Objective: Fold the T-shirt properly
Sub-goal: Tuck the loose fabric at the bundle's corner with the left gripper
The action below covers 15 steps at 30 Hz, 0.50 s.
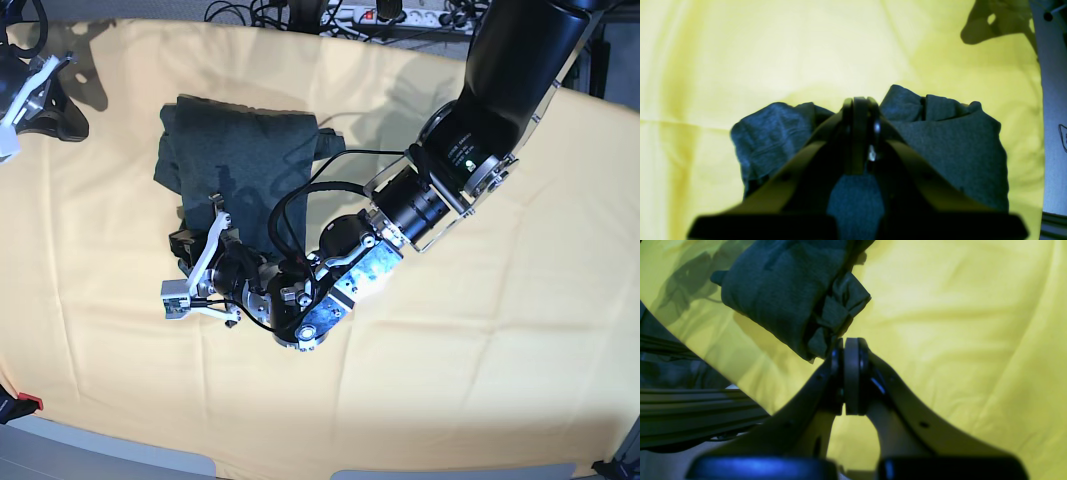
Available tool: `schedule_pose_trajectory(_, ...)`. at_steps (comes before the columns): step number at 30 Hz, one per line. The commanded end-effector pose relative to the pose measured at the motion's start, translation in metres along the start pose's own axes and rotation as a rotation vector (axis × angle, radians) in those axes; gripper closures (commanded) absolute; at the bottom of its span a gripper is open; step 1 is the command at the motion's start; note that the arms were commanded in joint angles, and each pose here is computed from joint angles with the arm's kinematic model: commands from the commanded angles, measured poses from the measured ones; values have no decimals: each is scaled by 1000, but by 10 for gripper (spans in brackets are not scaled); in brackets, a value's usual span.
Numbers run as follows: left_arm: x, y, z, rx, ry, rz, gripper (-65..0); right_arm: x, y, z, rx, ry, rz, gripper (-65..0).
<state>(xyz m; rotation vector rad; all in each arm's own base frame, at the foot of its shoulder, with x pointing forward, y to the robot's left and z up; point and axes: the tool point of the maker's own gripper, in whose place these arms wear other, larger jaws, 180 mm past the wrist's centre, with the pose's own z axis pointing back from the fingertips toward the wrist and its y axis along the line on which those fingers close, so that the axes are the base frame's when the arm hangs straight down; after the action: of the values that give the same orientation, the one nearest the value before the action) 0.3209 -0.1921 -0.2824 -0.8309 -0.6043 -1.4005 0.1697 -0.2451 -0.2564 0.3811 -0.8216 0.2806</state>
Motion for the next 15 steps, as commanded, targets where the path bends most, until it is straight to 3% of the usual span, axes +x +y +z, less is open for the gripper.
schedule_pose_trajectory(1,19,3,5,5,-40,-28,0,10,1,4,3,-30,30,0)
schedule_pose_trajectory(7,-19,22,0,40,44,59,0,10,1,4,3,-30,30,0)
schedule_pose_trajectory(12,-33,38,-3,66,-18,159,0,10,1,4,3,-30,30,0)
schedule_pose_trajectory(15,-25,46,-2,105,-64,120,0,10,1,4,3,-30,30,0)
